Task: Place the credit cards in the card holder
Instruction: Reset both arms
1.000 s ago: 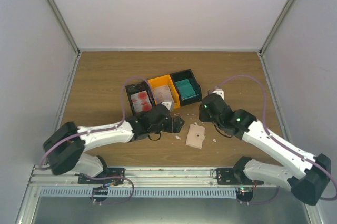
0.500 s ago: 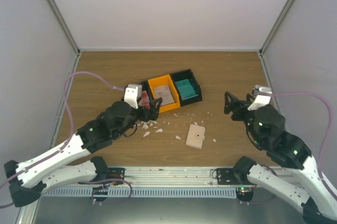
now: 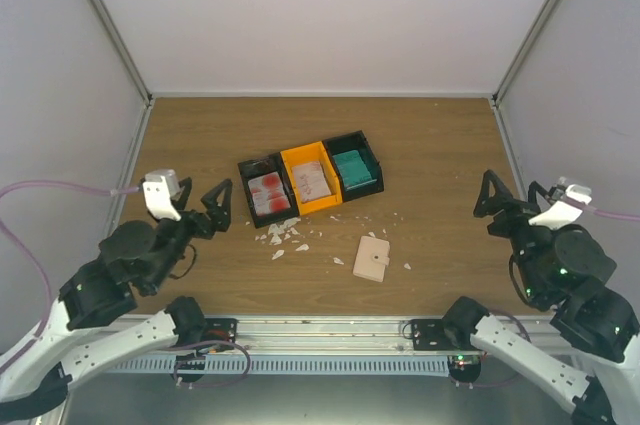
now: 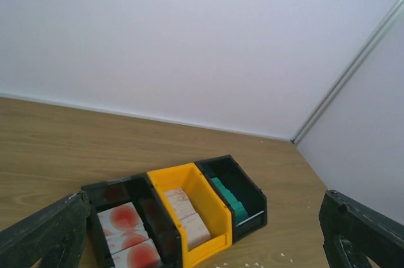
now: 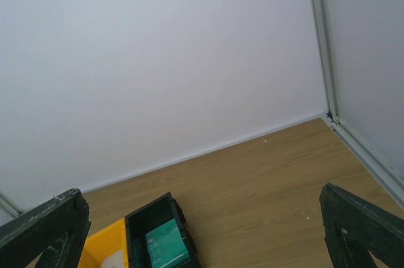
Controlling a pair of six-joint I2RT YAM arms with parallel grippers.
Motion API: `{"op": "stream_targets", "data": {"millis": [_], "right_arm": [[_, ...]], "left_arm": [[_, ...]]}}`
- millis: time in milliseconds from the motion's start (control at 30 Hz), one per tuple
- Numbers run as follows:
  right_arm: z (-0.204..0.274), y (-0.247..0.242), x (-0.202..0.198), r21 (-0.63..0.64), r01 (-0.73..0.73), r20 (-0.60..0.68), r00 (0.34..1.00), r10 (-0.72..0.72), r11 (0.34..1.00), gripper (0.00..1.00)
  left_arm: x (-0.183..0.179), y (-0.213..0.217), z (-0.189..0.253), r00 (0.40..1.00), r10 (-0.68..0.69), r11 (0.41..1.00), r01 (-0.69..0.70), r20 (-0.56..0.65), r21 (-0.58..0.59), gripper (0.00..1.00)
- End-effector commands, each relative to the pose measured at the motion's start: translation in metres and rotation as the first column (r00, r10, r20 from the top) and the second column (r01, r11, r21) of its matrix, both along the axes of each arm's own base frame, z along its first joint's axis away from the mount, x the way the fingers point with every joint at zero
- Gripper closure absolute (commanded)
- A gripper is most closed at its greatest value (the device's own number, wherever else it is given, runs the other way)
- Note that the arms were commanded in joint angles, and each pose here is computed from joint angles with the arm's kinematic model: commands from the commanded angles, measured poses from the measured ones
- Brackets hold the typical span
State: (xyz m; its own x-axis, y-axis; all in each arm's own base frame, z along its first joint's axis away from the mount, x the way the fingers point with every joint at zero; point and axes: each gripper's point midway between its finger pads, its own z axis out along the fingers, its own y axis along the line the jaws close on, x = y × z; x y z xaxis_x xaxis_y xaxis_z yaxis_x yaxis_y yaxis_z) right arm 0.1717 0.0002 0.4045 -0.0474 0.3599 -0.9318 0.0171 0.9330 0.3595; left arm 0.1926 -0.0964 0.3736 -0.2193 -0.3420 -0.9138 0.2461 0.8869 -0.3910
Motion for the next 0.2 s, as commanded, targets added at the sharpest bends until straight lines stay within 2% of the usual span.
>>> {"op": "stream_targets", "data": {"millis": [0, 167], "right_arm": [[-0.0036, -0.0179, -0.0061, -0.016, 0.072, -0.015, 0.997, -0.073, 0.997, 0.00], [-0.0095, -0.0192, -0.0063, -0.014, 0.081, -0.034, 0.996, -0.081, 0.997, 0.00]], "left_arm": [[-0.0056, 0.0261, -0.0002, 0.997, 0.076, 0.997, -0.076, 0.001, 0.009, 0.01], [-0.0066, 0.0292, -0.0014, 0.996, 0.083, 0.996, -0.083, 0.007, 0.008, 0.01]]}}
